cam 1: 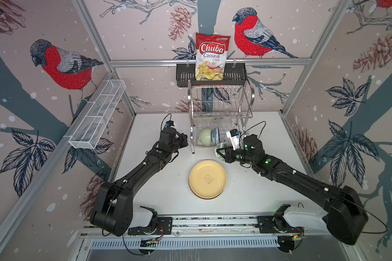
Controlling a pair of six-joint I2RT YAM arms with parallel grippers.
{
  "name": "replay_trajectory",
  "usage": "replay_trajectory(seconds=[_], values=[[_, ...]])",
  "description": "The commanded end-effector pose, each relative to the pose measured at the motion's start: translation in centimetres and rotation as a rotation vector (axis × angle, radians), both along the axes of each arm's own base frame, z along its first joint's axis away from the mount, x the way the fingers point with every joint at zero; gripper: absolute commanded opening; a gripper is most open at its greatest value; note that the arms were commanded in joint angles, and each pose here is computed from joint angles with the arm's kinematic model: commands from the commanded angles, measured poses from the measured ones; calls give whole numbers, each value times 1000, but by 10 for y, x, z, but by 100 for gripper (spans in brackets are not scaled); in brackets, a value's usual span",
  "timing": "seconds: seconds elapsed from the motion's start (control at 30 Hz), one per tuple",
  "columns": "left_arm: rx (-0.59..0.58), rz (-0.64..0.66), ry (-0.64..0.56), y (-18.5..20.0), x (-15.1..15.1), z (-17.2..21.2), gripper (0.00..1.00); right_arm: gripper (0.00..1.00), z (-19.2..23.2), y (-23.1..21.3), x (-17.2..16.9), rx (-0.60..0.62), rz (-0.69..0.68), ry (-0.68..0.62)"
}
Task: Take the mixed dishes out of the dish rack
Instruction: 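Lift the green-leaf bowl out of the rack with the right gripper, then carry the green-leaf bowl toward the left gripper above the yellow plate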
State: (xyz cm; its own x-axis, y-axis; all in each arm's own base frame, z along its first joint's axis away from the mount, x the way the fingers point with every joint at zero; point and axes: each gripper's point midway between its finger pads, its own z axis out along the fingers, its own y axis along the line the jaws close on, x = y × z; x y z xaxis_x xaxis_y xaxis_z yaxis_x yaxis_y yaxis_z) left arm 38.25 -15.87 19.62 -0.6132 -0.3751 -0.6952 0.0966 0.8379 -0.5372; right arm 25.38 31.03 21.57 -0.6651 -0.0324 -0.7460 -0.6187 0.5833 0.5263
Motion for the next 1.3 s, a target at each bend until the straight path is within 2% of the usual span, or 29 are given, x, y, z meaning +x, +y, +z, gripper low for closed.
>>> replay_trajectory(seconds=[0.0, 0.1, 0.2, 0.27, 0.37, 0.43, 0.63, 0.83, 1.03, 1.27], values=[[46, 20, 47, 12, -18, -6, 23, 0, -1, 5, -2, -76, -23, -62], [64, 1, 78, 17, -37, -7, 37, 0, -10, 17, -15, -154, 3, -83], [68, -44, 91, 17, -55, -5, 55, 0, -19, 31, -31, -229, 54, -97], [68, -70, 88, 17, -67, 1, 70, 0, -27, 42, -43, -289, 103, -103], [54, -126, 86, 13, -80, 11, 83, 0, -35, 57, -63, -402, 178, -138], [30, -196, 86, 5, -89, 19, 88, 0, -39, 67, -76, -479, 222, -177], [-58, -368, 135, -22, -109, 28, 91, 0, -49, 92, -114, -653, 350, -299], [-140, -509, 208, -39, -133, 26, 96, 0, -44, 105, -133, -697, 423, -375], [-94, -525, 292, -32, -151, 12, 96, 0, -27, 106, -125, -729, 409, -456], [-51, -525, 368, -25, -163, -3, 89, 0, -16, 111, -109, -800, 384, -546]])
